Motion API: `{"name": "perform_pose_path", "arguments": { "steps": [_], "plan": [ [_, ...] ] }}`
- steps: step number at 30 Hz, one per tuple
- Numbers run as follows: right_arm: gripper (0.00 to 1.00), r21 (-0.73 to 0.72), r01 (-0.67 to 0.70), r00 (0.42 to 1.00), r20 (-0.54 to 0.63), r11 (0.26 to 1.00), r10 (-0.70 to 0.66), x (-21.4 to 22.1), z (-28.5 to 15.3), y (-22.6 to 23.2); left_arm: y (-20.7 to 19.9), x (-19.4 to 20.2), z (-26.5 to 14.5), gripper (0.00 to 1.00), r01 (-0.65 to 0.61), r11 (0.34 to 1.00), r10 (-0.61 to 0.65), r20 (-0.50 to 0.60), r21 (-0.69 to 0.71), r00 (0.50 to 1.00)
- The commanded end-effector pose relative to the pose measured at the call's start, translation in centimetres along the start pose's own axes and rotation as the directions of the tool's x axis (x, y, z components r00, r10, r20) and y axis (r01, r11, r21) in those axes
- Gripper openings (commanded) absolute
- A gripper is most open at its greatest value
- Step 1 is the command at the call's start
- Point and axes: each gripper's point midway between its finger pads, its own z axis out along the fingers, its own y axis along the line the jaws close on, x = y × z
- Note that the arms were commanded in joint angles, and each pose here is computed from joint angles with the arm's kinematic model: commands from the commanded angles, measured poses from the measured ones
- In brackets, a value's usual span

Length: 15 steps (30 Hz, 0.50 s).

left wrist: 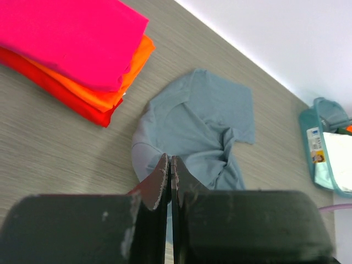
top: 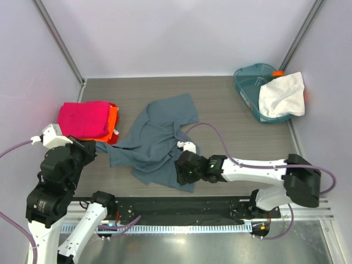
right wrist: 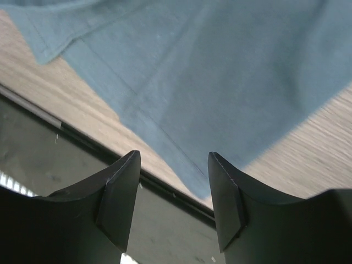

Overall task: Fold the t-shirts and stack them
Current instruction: Flatten the tshirt out

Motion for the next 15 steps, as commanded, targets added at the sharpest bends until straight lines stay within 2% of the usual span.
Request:
{"name": "perform_pose_path", "arguments": {
  "steps": [1, 6, 11, 13, 15],
  "plan": [
    [0.57, 0.005, -0.023, 0.989, 0.149, 1.0, 0.022, -4.1, 0.7, 3.2, 0.7, 0.6, 1.0, 0.0, -0.029, 0.999, 0.03, 0.011, -0.023, 1.0],
    [0.51, 0.069, 0.024, 0.993, 0.115, 0.997, -0.032, -3.1, 4.0, 4.6, 1.6, 2.0, 2.1, 0.0, -0.077, 0.996, 0.076, -0.006, -0.041, 0.997],
    [0.5, 0.1, 0.035, 0.995, 0.089, 0.994, -0.044, -2.7, 6.1, 5.2, 2.9, 2.1, 1.7, 0.0, -0.112, 0.99, 0.113, 0.001, -0.082, 0.994],
    [0.42, 0.117, 0.034, 0.996, 0.08, 0.993, -0.044, -2.4, 6.4, 4.8, 2.9, 1.5, 1.2, 0.0, -0.106, 0.991, 0.108, 0.028, -0.076, 0.994],
    [0.4, 0.133, 0.033, 0.996, 0.078, 0.991, -0.044, -2.2, 6.3, 4.3, 2.9, 1.3, 1.0, 0.0, -0.105, 0.992, 0.108, 0.034, -0.074, 0.994]
  ]
}}
